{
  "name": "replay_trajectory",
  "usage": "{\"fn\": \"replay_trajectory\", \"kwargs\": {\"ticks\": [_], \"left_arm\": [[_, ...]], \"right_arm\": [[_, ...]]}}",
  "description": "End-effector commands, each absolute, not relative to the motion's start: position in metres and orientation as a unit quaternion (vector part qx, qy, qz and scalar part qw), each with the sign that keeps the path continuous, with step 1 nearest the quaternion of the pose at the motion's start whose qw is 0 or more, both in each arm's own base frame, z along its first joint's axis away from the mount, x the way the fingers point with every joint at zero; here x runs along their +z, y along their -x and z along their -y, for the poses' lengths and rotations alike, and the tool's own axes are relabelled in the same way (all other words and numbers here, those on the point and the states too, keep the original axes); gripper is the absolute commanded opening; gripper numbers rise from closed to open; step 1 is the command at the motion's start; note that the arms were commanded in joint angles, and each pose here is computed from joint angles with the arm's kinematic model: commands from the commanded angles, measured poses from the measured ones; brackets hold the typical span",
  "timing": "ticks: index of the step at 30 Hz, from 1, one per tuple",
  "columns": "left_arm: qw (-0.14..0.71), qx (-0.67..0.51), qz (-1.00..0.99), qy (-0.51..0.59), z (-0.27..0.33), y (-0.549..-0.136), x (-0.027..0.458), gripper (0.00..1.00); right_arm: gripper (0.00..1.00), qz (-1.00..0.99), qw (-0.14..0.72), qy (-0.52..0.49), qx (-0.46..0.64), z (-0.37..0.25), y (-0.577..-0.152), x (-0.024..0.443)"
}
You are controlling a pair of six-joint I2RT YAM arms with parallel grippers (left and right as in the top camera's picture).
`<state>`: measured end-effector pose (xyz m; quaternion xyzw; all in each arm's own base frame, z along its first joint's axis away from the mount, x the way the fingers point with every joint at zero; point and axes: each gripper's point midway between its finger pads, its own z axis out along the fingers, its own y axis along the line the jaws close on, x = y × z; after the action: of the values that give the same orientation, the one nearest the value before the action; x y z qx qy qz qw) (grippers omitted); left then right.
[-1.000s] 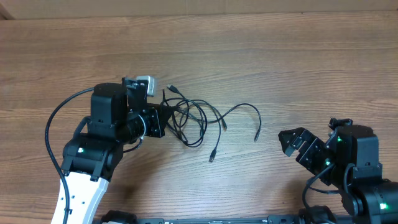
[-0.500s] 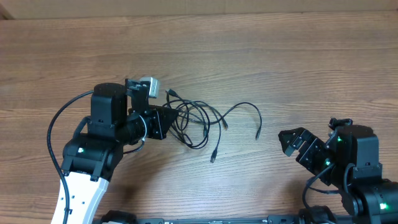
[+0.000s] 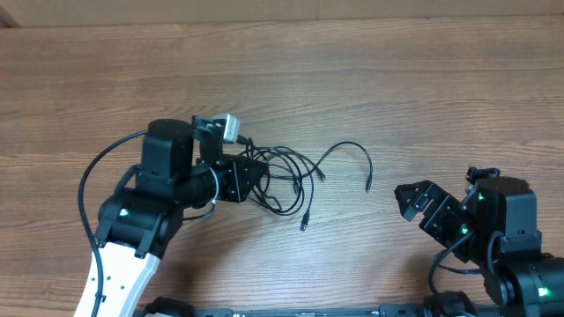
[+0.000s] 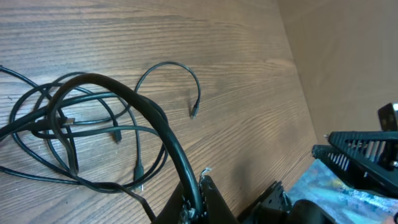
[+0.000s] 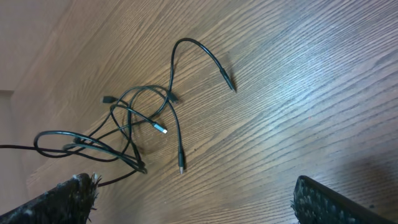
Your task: Untangle cables
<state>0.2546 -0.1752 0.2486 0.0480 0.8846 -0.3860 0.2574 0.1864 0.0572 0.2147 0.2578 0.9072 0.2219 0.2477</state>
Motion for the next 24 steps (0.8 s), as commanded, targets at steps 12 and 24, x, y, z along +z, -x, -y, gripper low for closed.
{"fn": "replay_trajectory", "kwargs": {"ticks": [12,24], "left_arm": [[0.239,-0.384,-0.890,-0.059,0.197,-0.277,0.227,0.04],[0.218,-0.401,-0.887,-0.066,0.202,-0.270,0.226,0.04]], "right_arm": [[1.00,-0.905,0.259,-0.260,0.217,-0.054,-0.188,0.219],[1.00,-0.905,0.259,-0.260,0.217,-0.054,-0.188,0.219]]}}
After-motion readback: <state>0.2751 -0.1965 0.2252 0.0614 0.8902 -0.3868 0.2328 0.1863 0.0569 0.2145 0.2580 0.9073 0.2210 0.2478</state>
